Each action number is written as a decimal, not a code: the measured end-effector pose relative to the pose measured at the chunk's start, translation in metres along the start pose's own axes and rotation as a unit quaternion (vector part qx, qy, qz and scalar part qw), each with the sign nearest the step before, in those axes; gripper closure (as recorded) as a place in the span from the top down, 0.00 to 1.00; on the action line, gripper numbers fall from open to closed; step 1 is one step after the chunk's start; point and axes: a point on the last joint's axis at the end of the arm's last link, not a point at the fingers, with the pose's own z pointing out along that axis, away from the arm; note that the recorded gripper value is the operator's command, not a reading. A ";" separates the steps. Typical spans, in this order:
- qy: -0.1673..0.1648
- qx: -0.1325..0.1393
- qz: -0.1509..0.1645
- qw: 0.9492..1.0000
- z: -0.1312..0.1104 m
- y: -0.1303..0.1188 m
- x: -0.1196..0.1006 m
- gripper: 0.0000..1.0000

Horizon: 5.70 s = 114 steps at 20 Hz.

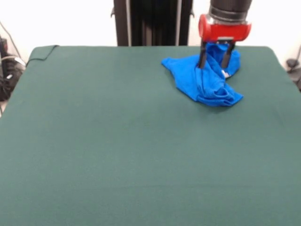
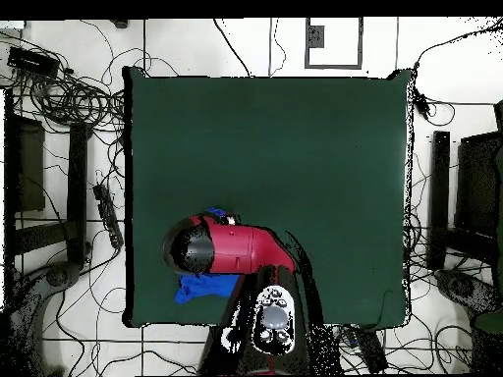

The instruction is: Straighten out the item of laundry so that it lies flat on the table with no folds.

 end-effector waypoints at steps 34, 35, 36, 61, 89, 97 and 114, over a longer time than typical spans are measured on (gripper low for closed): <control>0.017 0.262 -0.057 0.963 0.061 -0.022 0.038 0.00; 0.010 0.280 -0.060 0.958 0.057 -0.022 0.036 0.00; 0.002 0.296 -0.061 0.953 0.053 -0.021 0.033 0.00; -0.129 0.562 -0.043 0.816 -0.042 -0.078 -0.018 0.00; -0.307 0.040 0.176 0.934 0.087 -0.066 -0.055 0.00; -0.365 0.041 0.109 0.924 0.056 0.062 -0.074 0.00; -0.435 0.040 0.099 0.894 0.093 -0.066 -0.104 0.00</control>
